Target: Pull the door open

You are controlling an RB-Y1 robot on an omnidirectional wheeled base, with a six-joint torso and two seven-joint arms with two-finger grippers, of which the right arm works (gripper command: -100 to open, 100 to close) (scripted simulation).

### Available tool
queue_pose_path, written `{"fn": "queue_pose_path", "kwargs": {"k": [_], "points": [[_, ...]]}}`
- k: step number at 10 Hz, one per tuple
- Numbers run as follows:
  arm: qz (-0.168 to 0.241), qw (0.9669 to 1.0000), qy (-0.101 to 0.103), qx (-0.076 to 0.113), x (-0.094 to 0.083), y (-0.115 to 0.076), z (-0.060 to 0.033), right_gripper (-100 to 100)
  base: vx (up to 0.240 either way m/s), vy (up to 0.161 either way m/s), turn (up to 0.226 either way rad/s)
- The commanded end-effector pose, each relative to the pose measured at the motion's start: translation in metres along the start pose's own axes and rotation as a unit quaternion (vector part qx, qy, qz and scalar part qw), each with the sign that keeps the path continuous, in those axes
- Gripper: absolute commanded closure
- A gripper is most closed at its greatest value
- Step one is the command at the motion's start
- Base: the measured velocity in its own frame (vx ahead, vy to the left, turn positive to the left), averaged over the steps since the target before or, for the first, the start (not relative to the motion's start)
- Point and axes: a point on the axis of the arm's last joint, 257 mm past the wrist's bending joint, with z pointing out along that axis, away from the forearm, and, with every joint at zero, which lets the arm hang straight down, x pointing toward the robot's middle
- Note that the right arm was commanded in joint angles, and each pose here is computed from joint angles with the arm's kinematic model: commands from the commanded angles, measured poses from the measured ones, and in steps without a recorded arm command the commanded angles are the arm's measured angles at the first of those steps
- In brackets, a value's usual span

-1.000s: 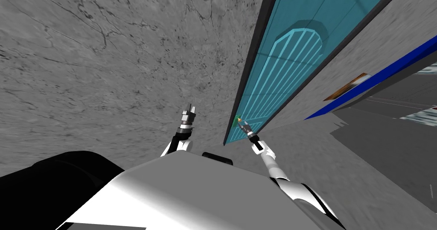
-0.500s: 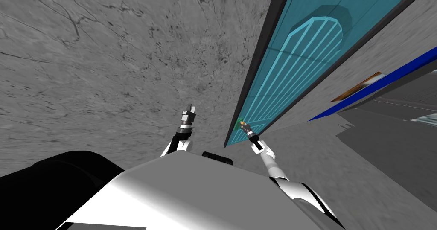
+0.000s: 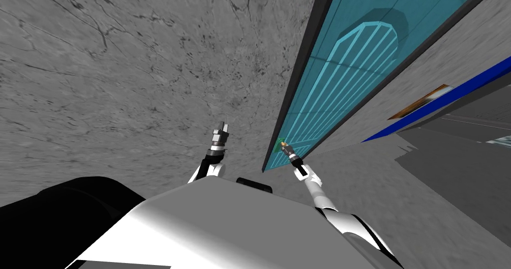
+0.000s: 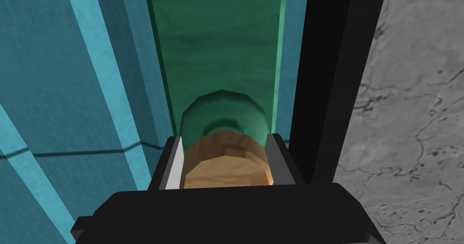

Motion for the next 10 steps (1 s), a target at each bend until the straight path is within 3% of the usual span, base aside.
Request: {"fn": "queue_pose_path", "kwargs": {"k": [1, 6, 8, 10], "points": [[0.025, 0.9997, -0.007, 0.005, -0.004, -0.002, 0.0016, 100, -0.056, -0.114, 0.148], [0.105, 0.9938, -0.026, 0.023, -0.012, -0.011, 0.0028, 100, -0.066, -0.086, 0.12], [0.138, 0.9894, -0.034, 0.03, -0.015, -0.014, 0.0031, 100, -0.057, -0.085, 0.128], [0.178, 0.9822, -0.044, 0.038, -0.019, -0.019, 0.0034, 100, -0.079, -0.091, 0.141]]}}
